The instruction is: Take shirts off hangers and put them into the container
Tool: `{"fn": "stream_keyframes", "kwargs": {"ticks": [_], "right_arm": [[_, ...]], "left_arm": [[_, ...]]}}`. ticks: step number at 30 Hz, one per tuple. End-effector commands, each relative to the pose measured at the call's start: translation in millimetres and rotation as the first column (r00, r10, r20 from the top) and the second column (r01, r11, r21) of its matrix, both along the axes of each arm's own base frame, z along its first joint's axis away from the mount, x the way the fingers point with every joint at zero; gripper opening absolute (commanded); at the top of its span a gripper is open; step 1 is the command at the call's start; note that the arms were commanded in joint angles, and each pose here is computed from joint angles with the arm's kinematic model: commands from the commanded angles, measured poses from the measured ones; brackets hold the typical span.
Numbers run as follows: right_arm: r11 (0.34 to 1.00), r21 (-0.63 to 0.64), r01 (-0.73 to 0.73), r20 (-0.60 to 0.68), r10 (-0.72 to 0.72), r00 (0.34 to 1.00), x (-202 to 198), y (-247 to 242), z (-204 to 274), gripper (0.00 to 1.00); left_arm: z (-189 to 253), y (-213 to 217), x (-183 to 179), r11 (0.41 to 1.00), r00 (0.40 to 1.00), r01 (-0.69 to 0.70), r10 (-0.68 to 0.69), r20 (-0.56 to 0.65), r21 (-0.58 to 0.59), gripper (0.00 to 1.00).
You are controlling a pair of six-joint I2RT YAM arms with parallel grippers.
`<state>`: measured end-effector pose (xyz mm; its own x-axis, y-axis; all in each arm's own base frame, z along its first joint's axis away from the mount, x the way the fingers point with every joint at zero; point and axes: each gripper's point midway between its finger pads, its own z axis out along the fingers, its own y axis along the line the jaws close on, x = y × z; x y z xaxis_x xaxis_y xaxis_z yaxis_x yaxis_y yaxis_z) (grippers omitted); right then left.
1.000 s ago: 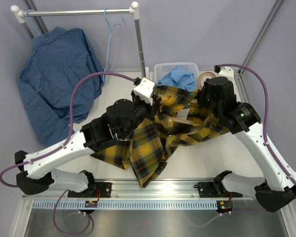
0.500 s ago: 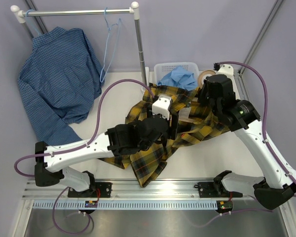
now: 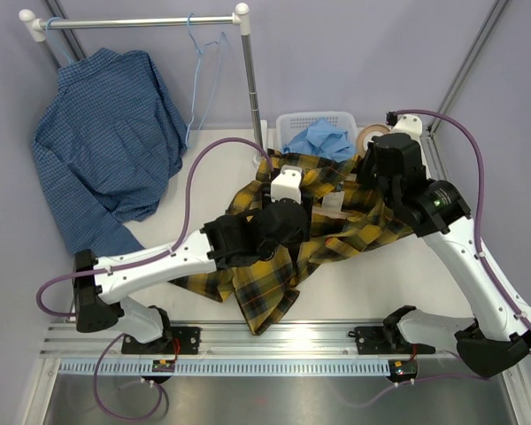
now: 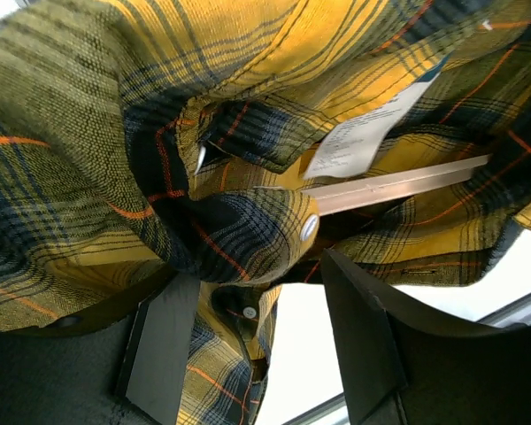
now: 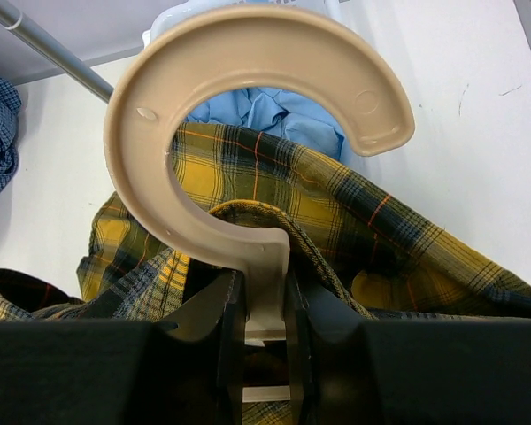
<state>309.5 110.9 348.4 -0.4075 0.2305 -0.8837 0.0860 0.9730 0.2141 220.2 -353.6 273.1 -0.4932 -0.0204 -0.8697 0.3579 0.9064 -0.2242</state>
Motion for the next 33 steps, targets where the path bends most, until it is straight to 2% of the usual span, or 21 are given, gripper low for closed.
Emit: {"fn": "stream_keyframes", "kwargs": {"ticks": [1,5,9,10,11,12,13,17,23,28,33], "right_arm": [[1.000,0.027,0.008,0.080,-0.010,0.997,-5.4,-4.9,30.1,0.00],[0.999,0.036,-0.001,0.087,-0.002,0.996,-6.2,-3.3,30.6,0.00],[0.999,0.033,-0.005,0.085,0.002,0.996,-5.8,-2.5,29.7,0.00],[0.999,0.033,-0.004,0.089,0.001,0.996,-5.8,-2.9,30.8,0.00],[1.000,0.030,-0.004,0.087,0.002,0.996,-5.7,-2.9,29.6,0.00],[0.999,0.032,-0.005,0.092,0.002,0.996,-6.3,-3.3,31.4,0.00],[0.999,0.031,-0.008,0.090,0.005,0.996,-6.3,-2.8,30.7,0.00],[1.000,0.017,-0.003,0.089,0.002,0.996,-6.9,-5.6,28.5,0.00],[0.991,-0.100,0.092,0.068,-0.085,0.994,-7.7,-30.5,7.6,0.00],[0.975,-0.180,0.134,0.051,-0.126,0.991,-8.3,-47.1,-5.1,0.00],[0.979,-0.189,0.074,0.086,-0.058,0.995,-11.2,-43.2,5.9,0.00]], "left_arm": [[2.0,-1.0,8.0,0.998,0.999,-0.053,0.053,0.003,-0.040,0.60],[-1.4,-2.0,13.8,0.998,0.998,-0.057,0.057,-0.007,-0.036,0.54],[1.9,-6.9,14.0,0.998,0.999,-0.047,0.047,-0.009,-0.045,0.32],[2.5,-7.2,14.6,0.998,0.999,-0.047,0.046,-0.008,-0.045,0.20],[4.4,-6.1,14.7,0.998,0.999,-0.049,0.049,-0.005,-0.049,0.15],[2.3,-4.4,15.5,0.998,0.998,-0.057,0.057,-0.003,-0.042,0.04],[2.3,-3.4,16.1,0.997,0.998,-0.059,0.059,-0.001,-0.040,0.00],[6.1,5.7,18.7,0.996,0.997,-0.072,0.072,0.003,-0.049,0.00],[49.3,43.2,14.1,0.991,0.994,-0.072,0.081,0.069,-0.116,0.00],[80.5,112.3,19.9,0.973,0.971,-0.183,0.202,0.129,-0.143,0.00],[80.9,161.0,31.4,0.951,0.940,-0.285,0.302,0.156,-0.122,0.00]]}}
